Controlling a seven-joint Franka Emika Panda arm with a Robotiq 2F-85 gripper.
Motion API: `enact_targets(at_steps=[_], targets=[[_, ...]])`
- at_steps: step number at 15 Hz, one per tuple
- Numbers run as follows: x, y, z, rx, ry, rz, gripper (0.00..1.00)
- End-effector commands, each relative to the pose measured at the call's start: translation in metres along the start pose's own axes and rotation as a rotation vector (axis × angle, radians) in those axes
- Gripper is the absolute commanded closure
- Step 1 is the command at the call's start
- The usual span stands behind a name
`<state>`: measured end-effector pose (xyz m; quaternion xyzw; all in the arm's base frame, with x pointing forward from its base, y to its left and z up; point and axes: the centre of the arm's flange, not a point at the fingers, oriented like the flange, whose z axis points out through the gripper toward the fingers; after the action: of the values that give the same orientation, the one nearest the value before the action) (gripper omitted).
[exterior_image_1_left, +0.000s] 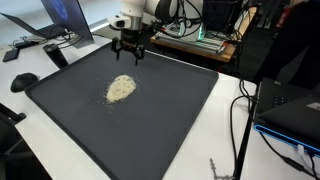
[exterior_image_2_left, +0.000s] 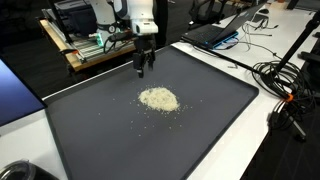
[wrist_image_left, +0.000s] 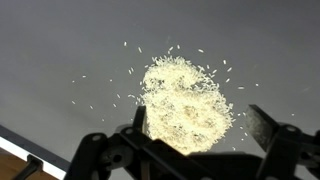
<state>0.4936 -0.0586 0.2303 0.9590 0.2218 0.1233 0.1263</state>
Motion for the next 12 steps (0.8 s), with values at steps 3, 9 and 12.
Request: enact_targets(at_steps=[3, 9, 12], targets=[[0.029, -0.044, -0.017, -0.077, -0.079, -0.051, 0.0], [0.052, -0.08, -0.028, -0.13, -0.132, -0.118, 0.0], [0.063, -0.089, -0.037, -0.136, -0.161, -0.155, 0.0]])
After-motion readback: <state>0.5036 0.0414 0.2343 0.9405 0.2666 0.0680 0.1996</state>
